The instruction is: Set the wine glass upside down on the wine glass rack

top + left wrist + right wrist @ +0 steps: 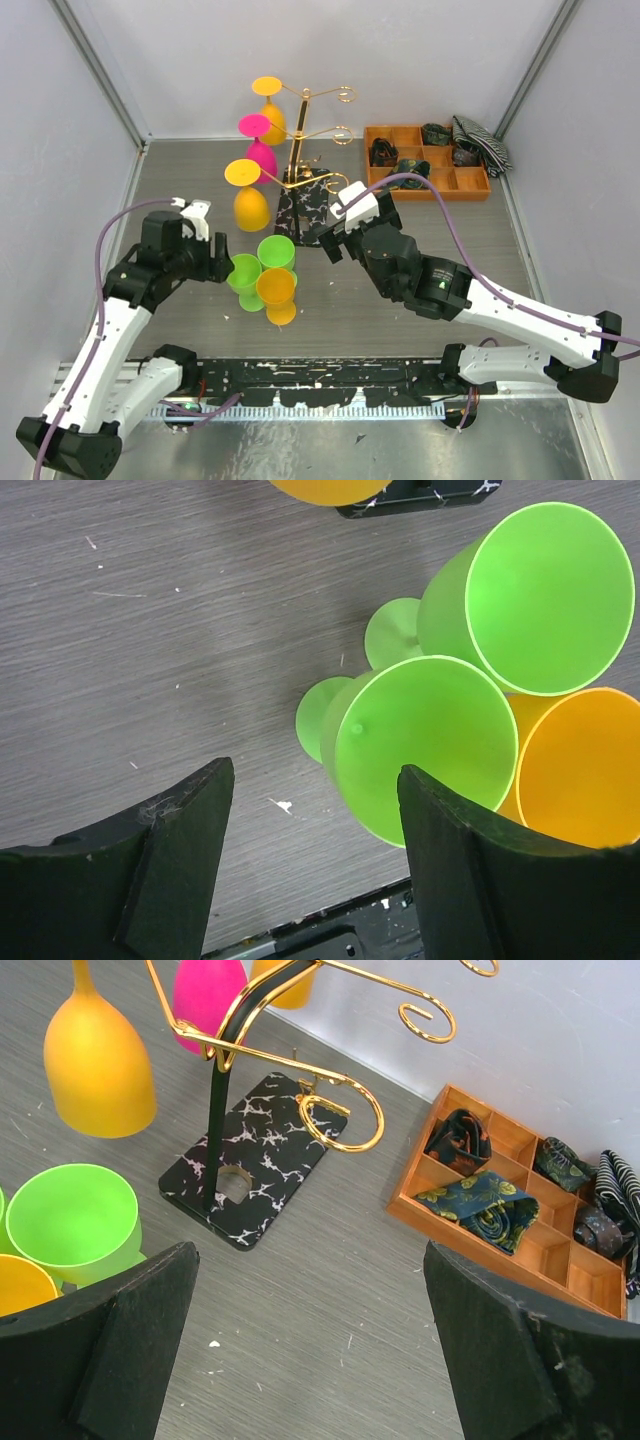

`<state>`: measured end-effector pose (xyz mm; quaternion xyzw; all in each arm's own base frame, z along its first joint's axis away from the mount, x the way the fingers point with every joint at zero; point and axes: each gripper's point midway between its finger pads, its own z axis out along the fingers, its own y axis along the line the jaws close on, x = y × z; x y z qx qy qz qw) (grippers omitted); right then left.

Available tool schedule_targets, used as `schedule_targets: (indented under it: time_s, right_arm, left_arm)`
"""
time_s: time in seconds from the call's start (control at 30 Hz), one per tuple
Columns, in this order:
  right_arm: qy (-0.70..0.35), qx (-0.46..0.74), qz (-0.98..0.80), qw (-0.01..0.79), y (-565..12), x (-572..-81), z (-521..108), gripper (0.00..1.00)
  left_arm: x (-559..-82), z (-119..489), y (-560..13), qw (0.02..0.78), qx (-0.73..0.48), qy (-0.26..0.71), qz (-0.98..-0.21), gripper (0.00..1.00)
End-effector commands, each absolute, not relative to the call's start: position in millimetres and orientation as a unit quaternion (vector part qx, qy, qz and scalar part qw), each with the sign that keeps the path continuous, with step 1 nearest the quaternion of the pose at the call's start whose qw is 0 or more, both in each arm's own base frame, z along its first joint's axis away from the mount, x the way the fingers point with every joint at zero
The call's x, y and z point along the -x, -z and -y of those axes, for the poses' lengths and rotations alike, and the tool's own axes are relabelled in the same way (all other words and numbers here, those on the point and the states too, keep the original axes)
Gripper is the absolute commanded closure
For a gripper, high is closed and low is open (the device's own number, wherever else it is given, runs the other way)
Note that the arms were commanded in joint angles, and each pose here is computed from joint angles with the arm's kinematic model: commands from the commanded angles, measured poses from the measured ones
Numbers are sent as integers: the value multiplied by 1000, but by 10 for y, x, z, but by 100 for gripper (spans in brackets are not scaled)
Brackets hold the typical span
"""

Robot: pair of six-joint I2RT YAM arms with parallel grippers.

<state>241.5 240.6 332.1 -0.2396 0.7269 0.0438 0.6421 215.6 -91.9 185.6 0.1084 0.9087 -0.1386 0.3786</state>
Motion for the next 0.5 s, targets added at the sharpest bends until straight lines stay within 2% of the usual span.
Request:
schedule_targets:
  time_s: [0.0, 0.23, 0.47]
  right_arm:
    - [-43, 217, -724, 653, -3425, -2440, -2391, 0]
    - [-34, 212, -724, 655, -3417, -2447, -2339, 0]
    - [-21, 213, -724, 655, -3386, -2463, -2308, 0]
  left_arm:
    - [-2262, 956, -1866, 389, -103, 138, -905, 28]
    - [-2324, 978, -1768, 369, -100, 123, -916, 39]
    - [-2363, 995, -1684, 352, -100, 110, -924, 56]
